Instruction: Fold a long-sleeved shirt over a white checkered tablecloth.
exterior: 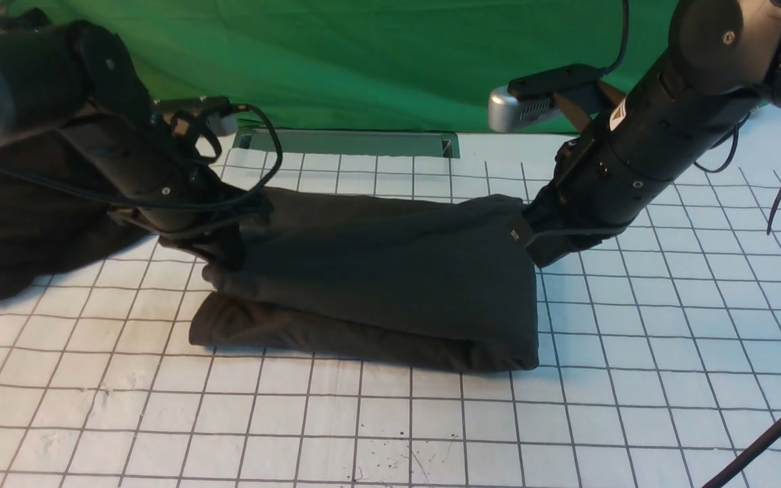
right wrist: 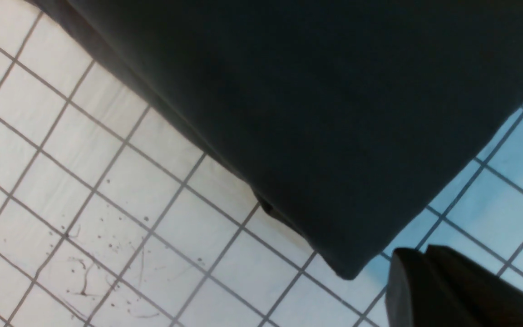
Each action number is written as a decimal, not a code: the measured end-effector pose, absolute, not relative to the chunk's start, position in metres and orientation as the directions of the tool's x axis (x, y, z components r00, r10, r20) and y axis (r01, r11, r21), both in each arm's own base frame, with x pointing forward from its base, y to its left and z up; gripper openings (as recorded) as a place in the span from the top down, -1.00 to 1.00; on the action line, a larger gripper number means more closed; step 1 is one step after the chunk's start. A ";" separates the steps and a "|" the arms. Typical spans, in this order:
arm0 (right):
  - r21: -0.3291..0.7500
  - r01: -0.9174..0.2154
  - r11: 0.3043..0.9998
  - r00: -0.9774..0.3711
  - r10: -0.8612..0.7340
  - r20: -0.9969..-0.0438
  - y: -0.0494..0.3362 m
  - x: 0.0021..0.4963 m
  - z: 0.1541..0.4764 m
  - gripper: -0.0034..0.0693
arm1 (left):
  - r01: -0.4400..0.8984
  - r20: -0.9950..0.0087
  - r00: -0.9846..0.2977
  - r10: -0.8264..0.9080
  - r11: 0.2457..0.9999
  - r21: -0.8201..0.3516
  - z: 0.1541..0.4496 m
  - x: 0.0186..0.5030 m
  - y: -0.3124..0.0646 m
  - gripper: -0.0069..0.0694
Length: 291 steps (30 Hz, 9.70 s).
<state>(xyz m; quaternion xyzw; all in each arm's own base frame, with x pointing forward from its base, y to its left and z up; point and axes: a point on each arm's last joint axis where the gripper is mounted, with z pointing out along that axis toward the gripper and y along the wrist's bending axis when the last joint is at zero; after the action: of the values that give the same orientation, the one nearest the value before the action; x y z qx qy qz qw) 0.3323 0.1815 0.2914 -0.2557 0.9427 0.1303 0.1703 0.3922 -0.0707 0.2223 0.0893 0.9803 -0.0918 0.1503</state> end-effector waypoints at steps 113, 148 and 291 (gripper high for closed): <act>-0.035 -0.316 0.948 -0.025 -0.045 -0.999 0.025 0.064 0.457 0.91 | 0.273 -0.568 -0.817 0.096 0.933 -0.234 0.283 0.302 -0.108 0.83; -0.007 -0.210 0.978 0.381 0.075 -0.921 0.004 0.007 0.352 0.49 | 0.337 -0.959 -0.110 -0.260 0.898 -0.282 0.300 0.059 -0.024 0.82; -0.114 -0.050 0.992 -0.167 -0.121 -0.978 0.002 0.056 0.188 0.24 | 0.018 -0.988 -0.155 0.001 1.000 -0.002 0.189 0.056 -0.001 0.81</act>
<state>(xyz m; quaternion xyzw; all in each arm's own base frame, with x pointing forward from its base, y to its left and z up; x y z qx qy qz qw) 0.0556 0.0015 0.1878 -0.0561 0.7634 -0.0278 0.6429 0.0558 -0.0014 0.1894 0.0061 0.7600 -0.0066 0.6499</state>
